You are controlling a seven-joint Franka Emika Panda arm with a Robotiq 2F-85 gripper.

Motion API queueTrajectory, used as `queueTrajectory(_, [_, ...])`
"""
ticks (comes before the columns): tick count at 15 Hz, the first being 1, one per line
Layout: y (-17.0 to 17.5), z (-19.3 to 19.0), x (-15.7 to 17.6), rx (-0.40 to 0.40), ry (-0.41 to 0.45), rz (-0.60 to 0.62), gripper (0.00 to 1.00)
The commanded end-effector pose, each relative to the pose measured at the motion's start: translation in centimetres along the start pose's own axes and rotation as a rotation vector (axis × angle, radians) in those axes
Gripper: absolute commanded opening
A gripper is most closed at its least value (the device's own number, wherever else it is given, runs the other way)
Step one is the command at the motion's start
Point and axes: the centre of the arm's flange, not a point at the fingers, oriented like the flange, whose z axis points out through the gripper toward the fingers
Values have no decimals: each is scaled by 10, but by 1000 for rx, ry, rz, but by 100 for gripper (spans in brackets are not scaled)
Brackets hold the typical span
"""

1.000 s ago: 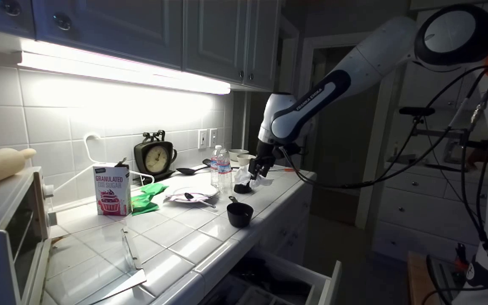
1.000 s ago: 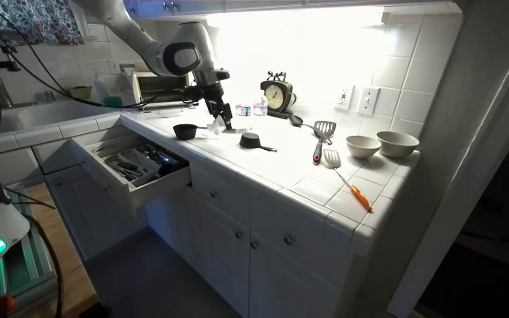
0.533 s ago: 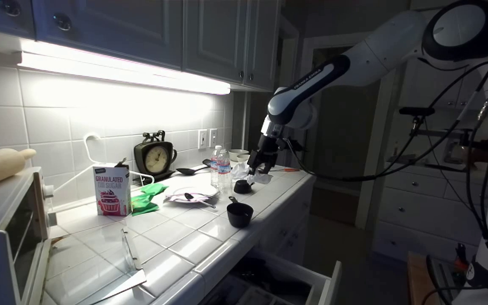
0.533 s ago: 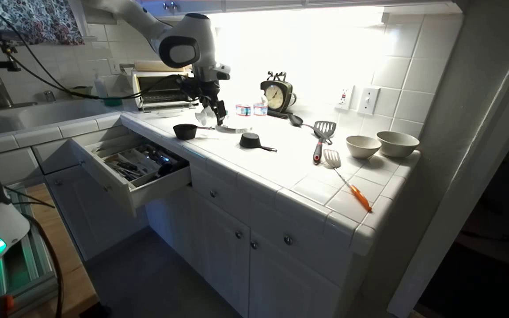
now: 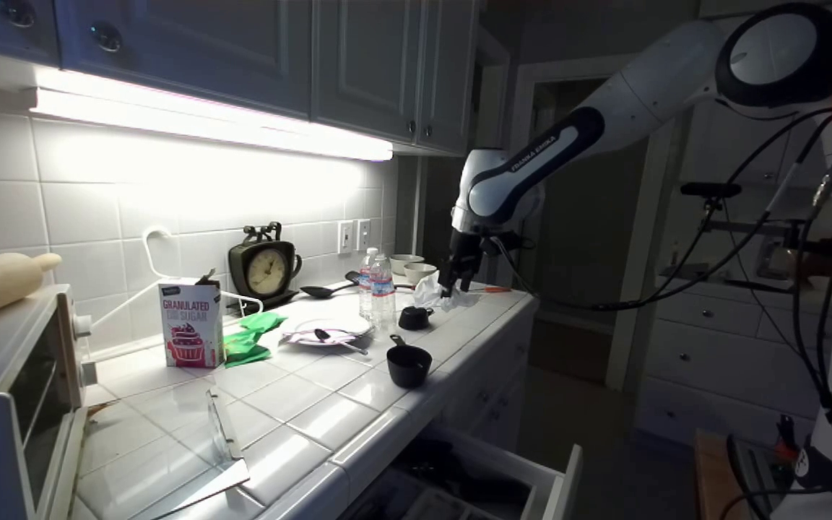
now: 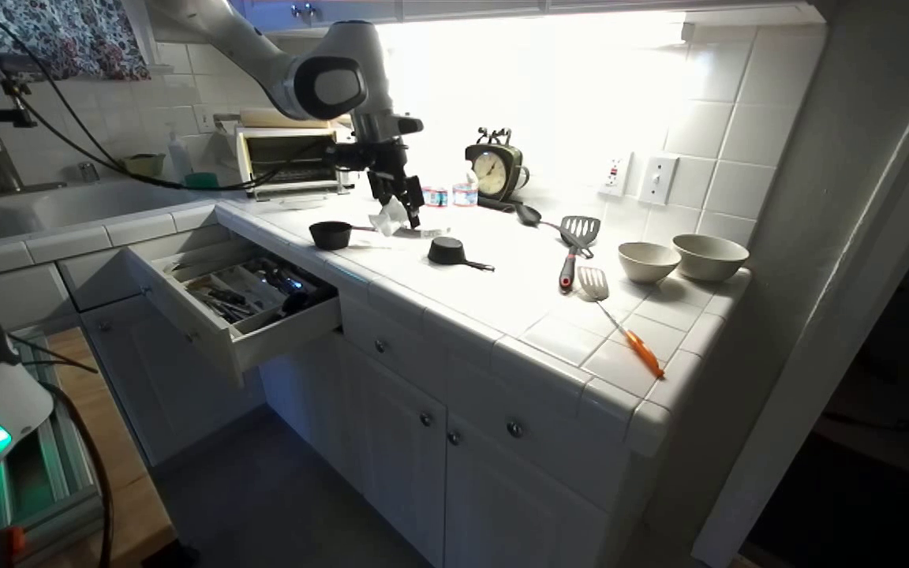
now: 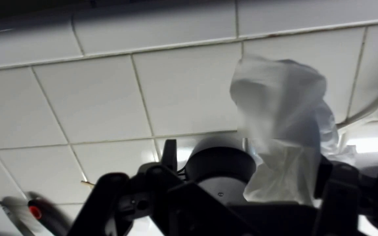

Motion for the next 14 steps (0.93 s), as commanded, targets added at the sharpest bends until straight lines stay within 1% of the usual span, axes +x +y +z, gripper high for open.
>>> queueTrajectory(1, [-5, 7, 0, -148, 59, -44, 59])
queueTrajectory(4, [-5, 9, 3, -212, 91, -59, 36])
queueTrajectory(8, [-6, 13, 3, -222, 94, -53, 10])
queueTrajectory(9, [-6, 13, 2, -217, 94, -56, 2])
queueTrajectory(11, [-7, 14, 3, -209, 96, -55, 0])
queueTrajectory(12, [-8, 13, 3, -186, 109, -54, 31])
queueTrajectory(13, [-8, 12, 3, -162, 139, -61, 28])
queueTrajectory(14, [-11, 11, 3, -141, 190, -55, 29])
